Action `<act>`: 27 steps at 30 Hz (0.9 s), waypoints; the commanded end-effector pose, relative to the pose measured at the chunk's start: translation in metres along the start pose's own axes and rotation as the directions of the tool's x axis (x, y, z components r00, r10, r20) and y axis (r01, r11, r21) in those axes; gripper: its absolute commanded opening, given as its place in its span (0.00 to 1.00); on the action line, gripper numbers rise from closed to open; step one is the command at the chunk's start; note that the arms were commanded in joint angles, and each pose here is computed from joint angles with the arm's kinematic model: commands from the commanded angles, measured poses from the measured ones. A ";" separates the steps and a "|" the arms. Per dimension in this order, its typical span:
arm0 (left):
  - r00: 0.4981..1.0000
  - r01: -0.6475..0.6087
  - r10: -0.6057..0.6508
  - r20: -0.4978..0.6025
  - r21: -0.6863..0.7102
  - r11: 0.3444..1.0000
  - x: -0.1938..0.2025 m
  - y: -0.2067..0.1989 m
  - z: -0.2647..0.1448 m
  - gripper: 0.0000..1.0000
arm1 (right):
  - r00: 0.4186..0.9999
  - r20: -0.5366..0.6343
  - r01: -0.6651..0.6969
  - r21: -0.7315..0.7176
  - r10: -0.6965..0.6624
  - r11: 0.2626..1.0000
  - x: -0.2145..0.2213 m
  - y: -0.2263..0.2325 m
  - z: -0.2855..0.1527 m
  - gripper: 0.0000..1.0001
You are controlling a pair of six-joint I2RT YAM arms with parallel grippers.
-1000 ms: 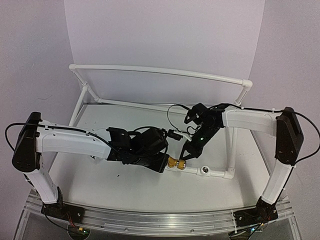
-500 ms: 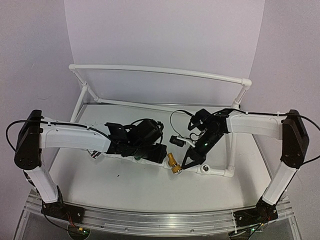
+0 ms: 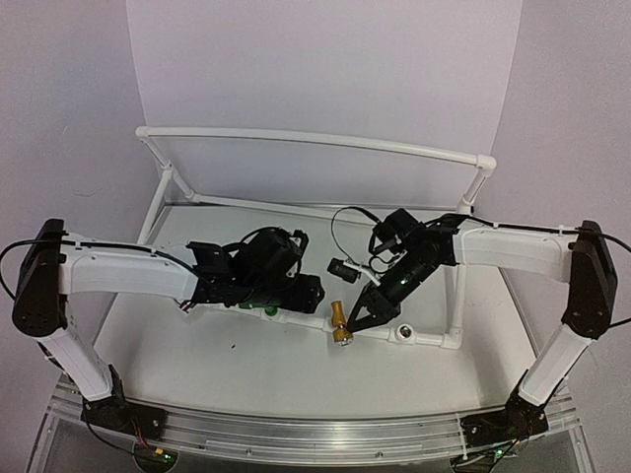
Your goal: Install the water faucets
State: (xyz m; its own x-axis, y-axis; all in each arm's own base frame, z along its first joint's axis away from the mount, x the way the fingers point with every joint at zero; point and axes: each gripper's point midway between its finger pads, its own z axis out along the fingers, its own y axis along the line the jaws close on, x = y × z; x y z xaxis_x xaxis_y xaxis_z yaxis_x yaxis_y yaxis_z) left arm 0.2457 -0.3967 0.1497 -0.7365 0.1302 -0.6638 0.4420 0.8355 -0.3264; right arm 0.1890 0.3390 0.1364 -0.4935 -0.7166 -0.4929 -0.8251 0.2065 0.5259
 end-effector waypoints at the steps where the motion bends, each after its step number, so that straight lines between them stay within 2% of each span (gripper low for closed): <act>1: 0.998 -0.046 0.041 0.054 0.096 0.994 0.000 -0.030 -0.046 0.74 | 0.989 0.128 0.061 0.045 -0.067 0.997 -0.027 0.007 -0.047 0.29; 3: 0.996 -0.080 0.076 0.039 0.099 0.992 0.011 -0.040 -0.052 0.76 | 0.985 0.152 0.069 0.093 -0.082 0.993 -0.038 0.001 -0.061 0.33; 7: 0.993 -0.112 0.114 -0.013 0.109 0.988 0.034 -0.058 -0.048 0.76 | 0.979 0.184 0.055 0.159 -0.085 0.986 -0.064 -0.011 -0.072 0.34; 11: 0.992 -0.115 0.119 -0.048 0.091 0.989 0.047 -0.066 -0.035 0.73 | 0.979 0.199 0.020 0.155 -0.051 0.988 -0.083 -0.022 -0.068 0.45; 17: 0.993 -0.103 0.103 -0.053 -0.006 0.995 0.049 -0.066 -0.017 0.75 | 0.981 0.190 -0.004 0.180 -0.031 0.984 -0.094 -0.031 -0.051 0.61; 27: 0.988 -0.136 0.131 -0.088 -0.056 0.989 0.061 -0.071 0.008 0.77 | 0.992 0.127 -0.016 0.232 -0.014 0.972 -0.092 -0.040 -0.014 0.64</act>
State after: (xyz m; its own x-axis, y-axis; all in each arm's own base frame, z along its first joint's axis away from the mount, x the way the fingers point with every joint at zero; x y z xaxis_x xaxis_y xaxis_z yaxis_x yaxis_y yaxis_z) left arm 0.1644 -0.4377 0.1114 -0.7318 0.3181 -0.6027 0.5148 0.8375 -0.1831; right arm 0.2736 0.3643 0.1617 -0.5451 -0.6345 -0.5480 -0.8380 0.3924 0.3792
